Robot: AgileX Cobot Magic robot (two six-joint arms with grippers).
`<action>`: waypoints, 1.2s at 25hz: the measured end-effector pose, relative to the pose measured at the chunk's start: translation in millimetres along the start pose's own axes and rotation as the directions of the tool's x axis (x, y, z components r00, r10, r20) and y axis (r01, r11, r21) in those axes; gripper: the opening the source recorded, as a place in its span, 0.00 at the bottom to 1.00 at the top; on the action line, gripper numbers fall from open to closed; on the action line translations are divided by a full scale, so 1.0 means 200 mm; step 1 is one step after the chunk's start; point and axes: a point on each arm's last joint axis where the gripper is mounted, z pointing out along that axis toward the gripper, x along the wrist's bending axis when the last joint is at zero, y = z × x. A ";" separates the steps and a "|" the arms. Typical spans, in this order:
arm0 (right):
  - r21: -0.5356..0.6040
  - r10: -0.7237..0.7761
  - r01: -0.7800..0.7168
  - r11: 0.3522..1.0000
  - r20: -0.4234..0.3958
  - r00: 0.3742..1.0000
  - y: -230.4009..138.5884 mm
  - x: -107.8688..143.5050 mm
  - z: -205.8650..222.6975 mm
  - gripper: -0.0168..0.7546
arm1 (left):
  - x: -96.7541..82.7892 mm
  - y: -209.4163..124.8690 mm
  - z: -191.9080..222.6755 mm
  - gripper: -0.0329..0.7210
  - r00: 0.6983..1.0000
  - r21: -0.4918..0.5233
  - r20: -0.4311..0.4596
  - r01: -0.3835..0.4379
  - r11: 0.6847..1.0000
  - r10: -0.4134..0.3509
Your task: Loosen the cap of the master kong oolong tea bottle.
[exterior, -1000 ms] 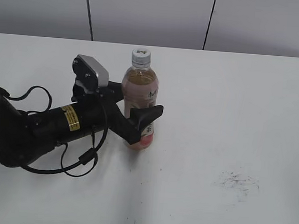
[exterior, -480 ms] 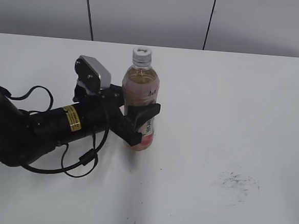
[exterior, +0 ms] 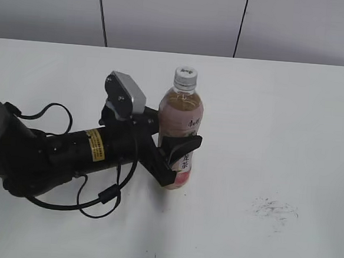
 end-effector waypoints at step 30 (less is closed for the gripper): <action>0.464 -0.252 0.521 0.717 -0.524 0.814 1.07 0.73 1.21 0.60 | -0.03 -0.04 0.01 0.56 0.997 -0.029 0.071 -0.011 1.000 0.013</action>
